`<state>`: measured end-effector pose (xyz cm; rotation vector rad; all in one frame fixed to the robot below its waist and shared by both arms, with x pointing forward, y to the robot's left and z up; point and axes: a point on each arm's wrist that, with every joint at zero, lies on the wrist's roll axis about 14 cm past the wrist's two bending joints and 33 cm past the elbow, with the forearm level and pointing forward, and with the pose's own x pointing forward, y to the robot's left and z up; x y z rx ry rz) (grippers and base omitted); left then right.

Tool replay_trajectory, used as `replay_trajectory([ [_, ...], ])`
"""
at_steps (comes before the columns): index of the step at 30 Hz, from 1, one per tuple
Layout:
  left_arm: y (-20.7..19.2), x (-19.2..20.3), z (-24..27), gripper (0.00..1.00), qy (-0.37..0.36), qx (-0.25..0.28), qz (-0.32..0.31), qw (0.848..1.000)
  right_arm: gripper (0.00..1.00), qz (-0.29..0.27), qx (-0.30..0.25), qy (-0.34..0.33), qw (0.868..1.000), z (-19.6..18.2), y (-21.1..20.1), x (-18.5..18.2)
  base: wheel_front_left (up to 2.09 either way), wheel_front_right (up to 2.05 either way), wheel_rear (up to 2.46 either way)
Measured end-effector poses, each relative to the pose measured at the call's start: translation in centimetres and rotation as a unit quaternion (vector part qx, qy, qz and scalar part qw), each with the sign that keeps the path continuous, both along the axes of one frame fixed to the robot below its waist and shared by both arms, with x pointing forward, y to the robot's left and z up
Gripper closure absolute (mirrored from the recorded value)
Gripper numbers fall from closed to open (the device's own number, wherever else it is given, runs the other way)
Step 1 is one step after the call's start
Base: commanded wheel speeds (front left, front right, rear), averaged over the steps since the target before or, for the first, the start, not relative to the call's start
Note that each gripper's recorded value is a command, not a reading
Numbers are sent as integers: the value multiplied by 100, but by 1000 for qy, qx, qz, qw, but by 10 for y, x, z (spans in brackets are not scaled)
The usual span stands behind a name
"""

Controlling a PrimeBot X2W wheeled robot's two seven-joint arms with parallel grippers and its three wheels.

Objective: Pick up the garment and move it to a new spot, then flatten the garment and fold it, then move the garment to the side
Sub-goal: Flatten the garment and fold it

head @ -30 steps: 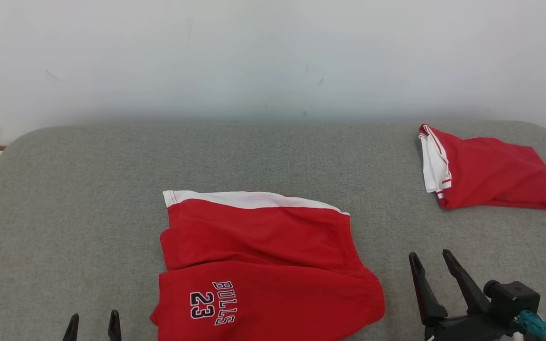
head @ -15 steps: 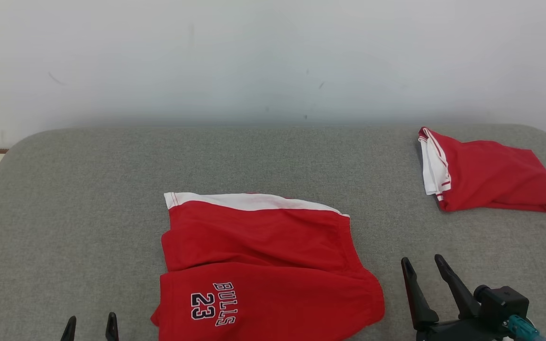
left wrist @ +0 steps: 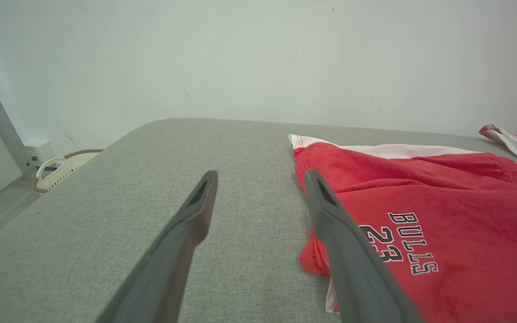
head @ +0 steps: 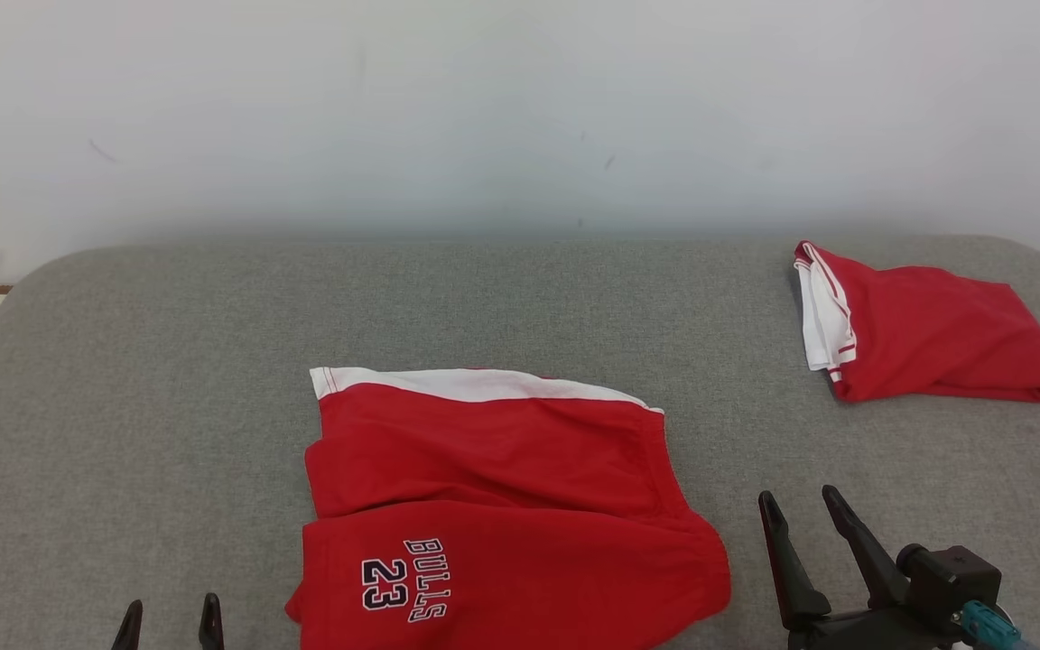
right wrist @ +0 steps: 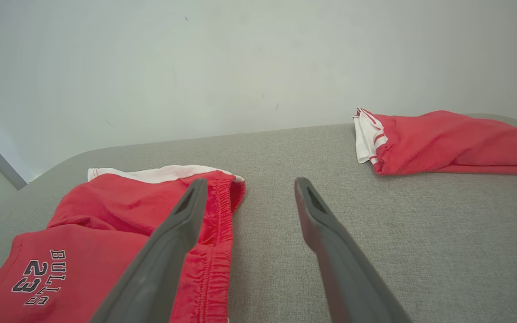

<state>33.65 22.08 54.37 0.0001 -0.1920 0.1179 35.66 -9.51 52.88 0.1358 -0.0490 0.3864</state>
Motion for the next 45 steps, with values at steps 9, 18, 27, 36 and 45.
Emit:
replay_trajectory([
  [9,-1,1,-1,0,2,-2,-1,1000,0,1,-1,2,1000,-1,0,1,0,0,0],
  [18,-2,1,-2,0,3,-4,-4,1000,0,2,-3,5,1000,-3,1,0,0,0,0],
  [27,-13,-1,-16,0,28,-9,-31,999,0,39,-40,40,998,-21,9,-8,0,0,0],
  [36,-35,-13,-62,0,104,-21,-81,991,0,94,-83,131,983,-67,8,-31,0,0,0],
  [45,-57,7,-94,0,151,-28,-127,980,0,160,-127,203,958,-106,20,-40,0,0,0],
])
